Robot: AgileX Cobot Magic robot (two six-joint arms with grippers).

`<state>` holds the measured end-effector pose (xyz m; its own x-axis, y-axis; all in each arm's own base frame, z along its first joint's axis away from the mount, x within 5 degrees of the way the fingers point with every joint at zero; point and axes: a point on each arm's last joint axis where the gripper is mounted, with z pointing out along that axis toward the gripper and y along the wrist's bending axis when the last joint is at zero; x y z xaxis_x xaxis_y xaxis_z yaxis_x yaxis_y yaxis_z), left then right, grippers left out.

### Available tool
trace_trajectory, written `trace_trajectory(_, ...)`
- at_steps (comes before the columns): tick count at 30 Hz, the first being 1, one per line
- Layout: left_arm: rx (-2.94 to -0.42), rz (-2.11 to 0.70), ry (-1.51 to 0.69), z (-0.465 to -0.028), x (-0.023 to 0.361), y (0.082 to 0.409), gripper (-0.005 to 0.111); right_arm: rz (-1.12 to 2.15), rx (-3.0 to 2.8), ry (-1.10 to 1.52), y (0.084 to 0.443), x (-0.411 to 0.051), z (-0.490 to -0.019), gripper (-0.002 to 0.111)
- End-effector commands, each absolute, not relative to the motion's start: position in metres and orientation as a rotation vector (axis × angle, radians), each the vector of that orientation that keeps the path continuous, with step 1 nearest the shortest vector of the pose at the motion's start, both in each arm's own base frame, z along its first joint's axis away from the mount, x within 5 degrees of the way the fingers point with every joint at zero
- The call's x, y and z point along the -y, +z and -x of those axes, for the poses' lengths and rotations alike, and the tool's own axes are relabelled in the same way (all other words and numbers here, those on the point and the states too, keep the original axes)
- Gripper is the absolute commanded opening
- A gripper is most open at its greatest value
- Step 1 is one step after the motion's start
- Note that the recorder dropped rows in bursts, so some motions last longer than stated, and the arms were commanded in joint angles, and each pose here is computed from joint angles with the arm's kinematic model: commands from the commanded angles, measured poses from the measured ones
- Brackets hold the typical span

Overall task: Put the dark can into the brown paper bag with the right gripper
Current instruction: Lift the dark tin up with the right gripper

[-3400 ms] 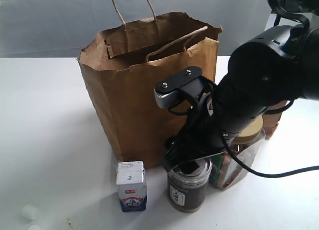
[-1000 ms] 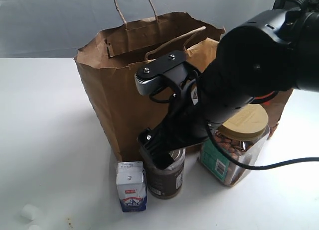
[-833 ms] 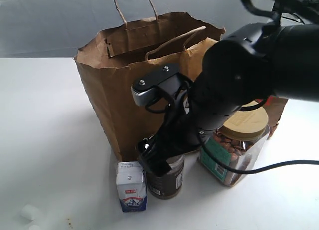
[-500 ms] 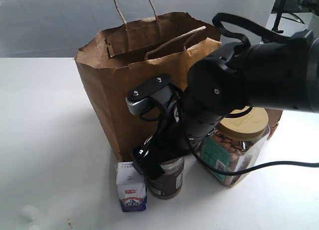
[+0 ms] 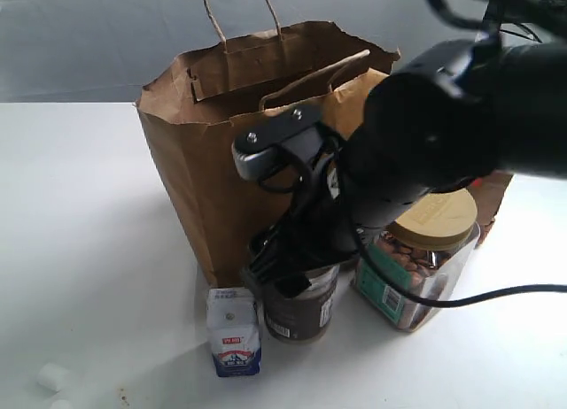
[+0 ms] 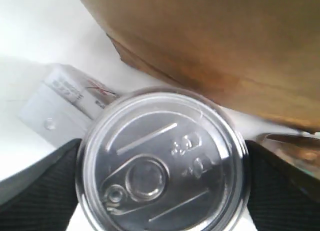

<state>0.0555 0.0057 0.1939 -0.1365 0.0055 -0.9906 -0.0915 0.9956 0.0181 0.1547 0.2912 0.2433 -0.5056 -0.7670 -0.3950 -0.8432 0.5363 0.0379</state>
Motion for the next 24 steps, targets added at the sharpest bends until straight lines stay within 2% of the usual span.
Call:
trace_trajectory(1, -1.697, 0.067, 0.084, -0.055, -0.006, 0.194, 0.000, 1.274, -2.331, 0.412, 0.290, -0.274, -0.144, 0.000)
trace_trajectory(10, -1.697, 0.067, 0.084, -0.055, -0.006, 0.194, 0.000, 1.142, -2.153, 0.639, 0.366, -0.227, -0.115, 0.000)
trace_trajectory(18, -1.697, 0.067, 0.084, -0.055, -0.006, 0.194, 0.000, 0.990, -1.860, 0.921, 0.451, -0.190, -0.087, 0.000)
trace_trajectory(24, -1.697, 0.067, 0.084, -0.055, -0.006, 0.194, 0.000, 0.873, -1.606, 0.996, 0.495, -0.183, -0.086, 0.000)
